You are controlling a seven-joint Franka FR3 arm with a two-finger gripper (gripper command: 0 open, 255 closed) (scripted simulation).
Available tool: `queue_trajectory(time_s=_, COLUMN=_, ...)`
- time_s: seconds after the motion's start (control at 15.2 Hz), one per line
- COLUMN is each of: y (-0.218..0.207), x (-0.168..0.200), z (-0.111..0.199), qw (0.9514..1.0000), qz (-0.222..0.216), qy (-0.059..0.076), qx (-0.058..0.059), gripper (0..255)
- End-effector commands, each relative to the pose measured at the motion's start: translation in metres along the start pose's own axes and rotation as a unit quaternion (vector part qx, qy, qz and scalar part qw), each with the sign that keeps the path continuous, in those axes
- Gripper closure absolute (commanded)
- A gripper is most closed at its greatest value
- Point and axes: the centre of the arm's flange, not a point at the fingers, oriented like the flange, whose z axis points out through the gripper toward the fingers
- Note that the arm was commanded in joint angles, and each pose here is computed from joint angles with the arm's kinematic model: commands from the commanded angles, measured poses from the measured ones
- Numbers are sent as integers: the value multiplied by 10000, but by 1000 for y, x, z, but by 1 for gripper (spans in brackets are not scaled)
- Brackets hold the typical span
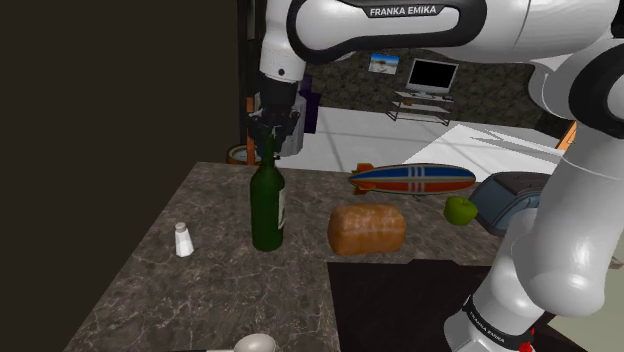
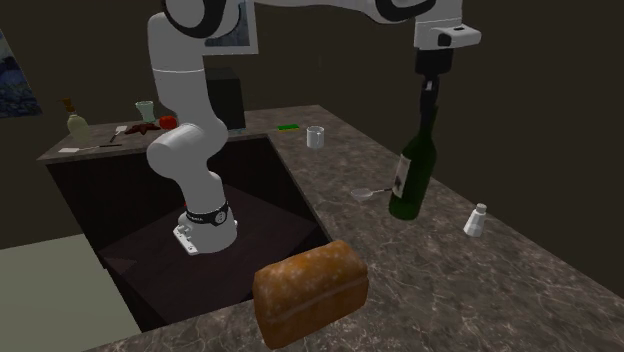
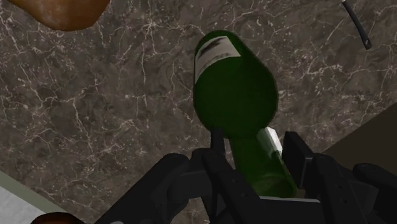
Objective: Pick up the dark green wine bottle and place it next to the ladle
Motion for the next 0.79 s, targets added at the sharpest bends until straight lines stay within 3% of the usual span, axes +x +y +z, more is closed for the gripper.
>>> queue_trajectory(time_s=0.0, y=-27, x=0, z=3, qw=10000, qz=8, qy=4, qx=2, gripper=255)
queue_trajectory(time_s=0.4, y=-100, x=9, z=8, qw=10000, qz=8, qy=4, qx=2, gripper=255)
queue_trajectory(time_s=0.73, y=-98, x=7, z=34, qw=10000, qz=8, qy=4, qx=2, gripper=255)
